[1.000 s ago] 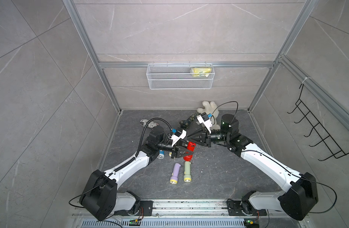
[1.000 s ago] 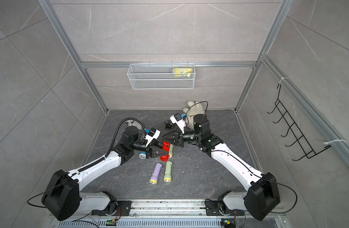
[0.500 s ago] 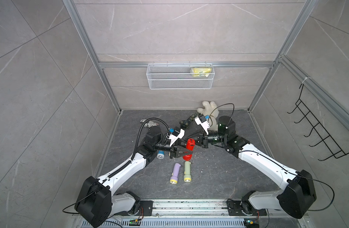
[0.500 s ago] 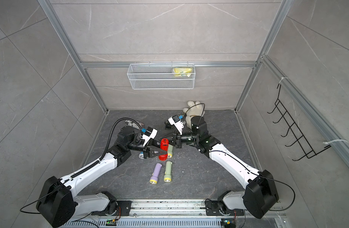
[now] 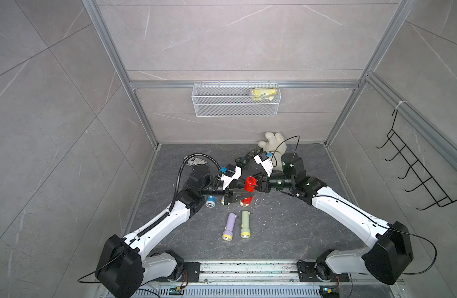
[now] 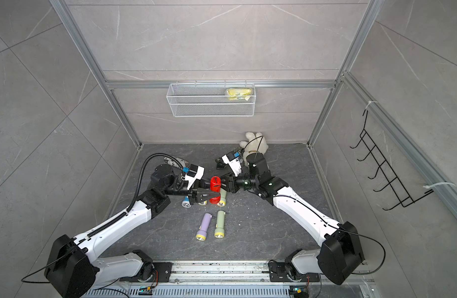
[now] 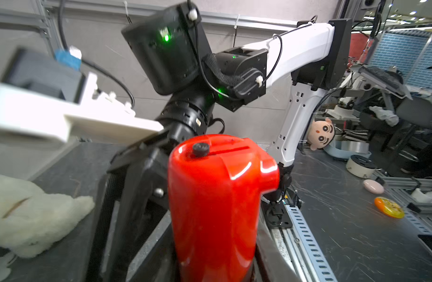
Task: Close the plug at the bottom of the flashlight
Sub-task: Place the flashlight at the center of the board.
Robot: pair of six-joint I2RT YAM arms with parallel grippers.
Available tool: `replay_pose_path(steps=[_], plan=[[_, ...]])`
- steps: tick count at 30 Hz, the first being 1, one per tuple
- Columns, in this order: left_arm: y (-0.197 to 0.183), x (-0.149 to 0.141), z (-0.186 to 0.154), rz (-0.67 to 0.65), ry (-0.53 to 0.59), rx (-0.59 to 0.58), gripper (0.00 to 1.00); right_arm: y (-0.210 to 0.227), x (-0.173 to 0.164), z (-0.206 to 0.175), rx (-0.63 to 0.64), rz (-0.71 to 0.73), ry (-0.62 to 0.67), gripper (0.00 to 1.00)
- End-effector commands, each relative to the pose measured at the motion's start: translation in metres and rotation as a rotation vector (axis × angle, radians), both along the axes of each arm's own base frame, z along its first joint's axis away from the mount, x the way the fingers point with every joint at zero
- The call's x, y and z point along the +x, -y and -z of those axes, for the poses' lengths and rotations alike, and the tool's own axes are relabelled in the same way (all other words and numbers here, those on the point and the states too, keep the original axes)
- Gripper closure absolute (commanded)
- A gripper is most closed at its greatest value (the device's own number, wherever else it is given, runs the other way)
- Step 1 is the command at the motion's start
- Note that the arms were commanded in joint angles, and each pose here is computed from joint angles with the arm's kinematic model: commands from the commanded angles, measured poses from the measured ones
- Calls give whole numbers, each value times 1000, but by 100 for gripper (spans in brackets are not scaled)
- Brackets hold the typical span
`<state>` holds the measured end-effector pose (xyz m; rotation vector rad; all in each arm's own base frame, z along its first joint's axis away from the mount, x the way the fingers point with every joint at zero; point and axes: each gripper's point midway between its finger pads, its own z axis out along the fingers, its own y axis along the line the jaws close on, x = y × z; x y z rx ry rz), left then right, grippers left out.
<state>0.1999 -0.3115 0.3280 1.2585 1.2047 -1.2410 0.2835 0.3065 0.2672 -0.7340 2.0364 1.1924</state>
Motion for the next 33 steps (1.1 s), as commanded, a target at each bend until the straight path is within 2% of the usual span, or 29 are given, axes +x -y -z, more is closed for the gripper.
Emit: replay_pose_path(steps=[1, 4, 8, 11, 14, 19, 23, 27, 33], plan=[[-3, 20, -13, -135, 102, -9, 100, 23, 22, 31, -174, 180, -9, 61], [-6, 40, 3, -257, 53, 43, 100, 39, 36, 43, -249, 294, -8, 56], [-20, 71, 29, -477, -76, 155, 100, 59, 48, 53, -315, 418, 6, 40], [-39, 87, 57, -636, -206, 267, 100, 71, 54, 58, -348, 488, 20, 26], [-58, 91, 83, -755, -340, 368, 100, 82, 64, 60, -381, 560, 40, 1], [-96, 76, 129, -932, -589, 542, 100, 99, 84, 62, -458, 652, 96, 1], [-124, 53, 159, -1042, -761, 634, 100, 106, 88, 65, -487, 669, 130, 0], [-152, 28, 196, -1148, -888, 729, 100, 114, 86, 71, -497, 672, 141, 1], [-167, 0, 236, -1194, -1049, 806, 100, 122, 82, 77, -487, 689, 126, 0]])
